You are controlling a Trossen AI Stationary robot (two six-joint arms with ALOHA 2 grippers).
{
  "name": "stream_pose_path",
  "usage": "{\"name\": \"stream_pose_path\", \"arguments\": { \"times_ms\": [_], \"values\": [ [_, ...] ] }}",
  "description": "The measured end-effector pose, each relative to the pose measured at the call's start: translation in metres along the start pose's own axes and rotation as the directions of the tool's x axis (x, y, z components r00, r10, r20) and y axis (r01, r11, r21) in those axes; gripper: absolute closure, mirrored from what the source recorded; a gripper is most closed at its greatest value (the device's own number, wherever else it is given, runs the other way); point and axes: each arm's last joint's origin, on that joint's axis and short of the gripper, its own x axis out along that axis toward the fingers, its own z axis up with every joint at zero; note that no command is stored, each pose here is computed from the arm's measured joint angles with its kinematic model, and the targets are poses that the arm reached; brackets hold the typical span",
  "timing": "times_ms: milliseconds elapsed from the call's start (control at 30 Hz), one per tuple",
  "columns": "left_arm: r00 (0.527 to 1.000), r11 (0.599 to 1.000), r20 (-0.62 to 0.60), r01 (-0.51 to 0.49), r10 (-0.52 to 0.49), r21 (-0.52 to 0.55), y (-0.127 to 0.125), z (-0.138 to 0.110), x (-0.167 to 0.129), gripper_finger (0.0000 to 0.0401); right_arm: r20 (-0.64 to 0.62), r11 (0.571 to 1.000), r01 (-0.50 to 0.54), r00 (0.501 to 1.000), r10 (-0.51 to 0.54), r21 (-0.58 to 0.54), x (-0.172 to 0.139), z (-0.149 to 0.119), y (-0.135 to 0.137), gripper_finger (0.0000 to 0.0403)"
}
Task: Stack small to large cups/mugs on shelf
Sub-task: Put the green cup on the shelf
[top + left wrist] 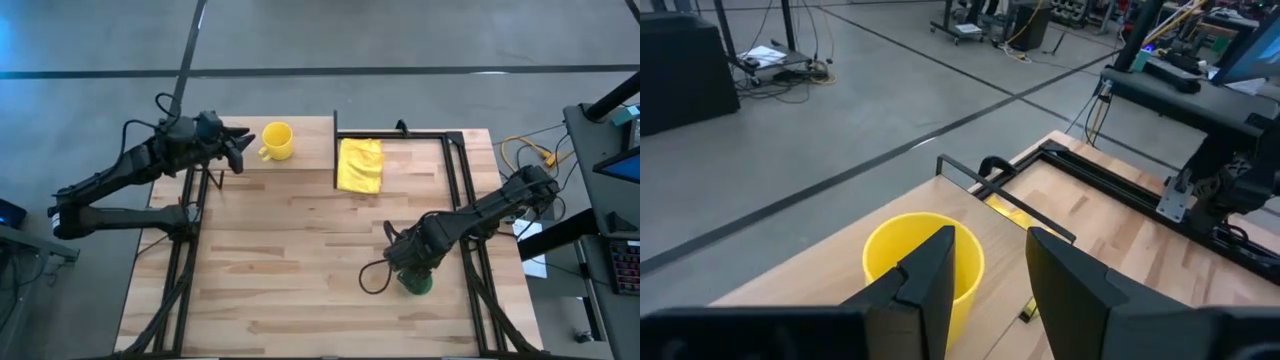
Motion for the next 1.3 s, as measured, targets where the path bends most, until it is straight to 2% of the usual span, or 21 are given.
{"name": "stream_pose_path", "arguments": {
  "times_ms": [267,500,600,733,933,1067,1167,1300],
  "values": [
    [1.000,1.000,0.000,0.003,-0.003,-0.002,0.000,0.000,0.000,0.0290,0.007,1.000,0.008,1.000,-0.008,-0.025,0.003,0.001,-0.001,0.0289],
    [1.000,1.000,0.002,0.003,-0.003,-0.005,0.000,0.000,0.000,0.0290,0.017,0.998,0.052,0.999,-0.052,-0.024,0.019,0.004,-0.007,0.0293],
    [1.000,1.000,0.016,0.007,-0.007,-0.008,0.000,0.002,-0.001,0.0290,0.014,0.998,0.056,0.998,-0.056,-0.026,0.022,0.005,-0.008,0.0318],
    [0.998,1.000,0.054,0.017,-0.016,-0.016,-0.001,0.005,-0.001,0.0290,0.021,0.999,0.043,0.999,-0.042,-0.022,0.018,0.009,-0.008,0.0382],
    [0.997,1.000,0.077,0.023,-0.021,-0.021,-0.002,0.011,-0.004,0.0290,0.143,0.996,-0.036,0.988,0.048,-0.087,-0.017,0.022,-0.001,0.0393],
    [0.996,0.998,0.089,0.028,-0.024,-0.049,-0.002,0.014,-0.005,0.0290,0.358,0.987,-0.026,0.930,0.083,-0.160,-0.059,0.041,-0.004,0.0394],
    [0.993,0.995,0.111,0.046,-0.036,-0.085,-0.003,0.015,-0.005,0.0290,0.523,0.979,0.018,0.847,0.093,-0.203,-0.098,0.058,-0.014,0.0394],
    [0.991,0.992,0.119,0.080,-0.068,-0.100,-0.004,0.017,-0.004,0.0290,0.669,0.971,0.045,0.732,0.129,-0.236,-0.152,0.076,-0.039,0.0394]
  ]
}}
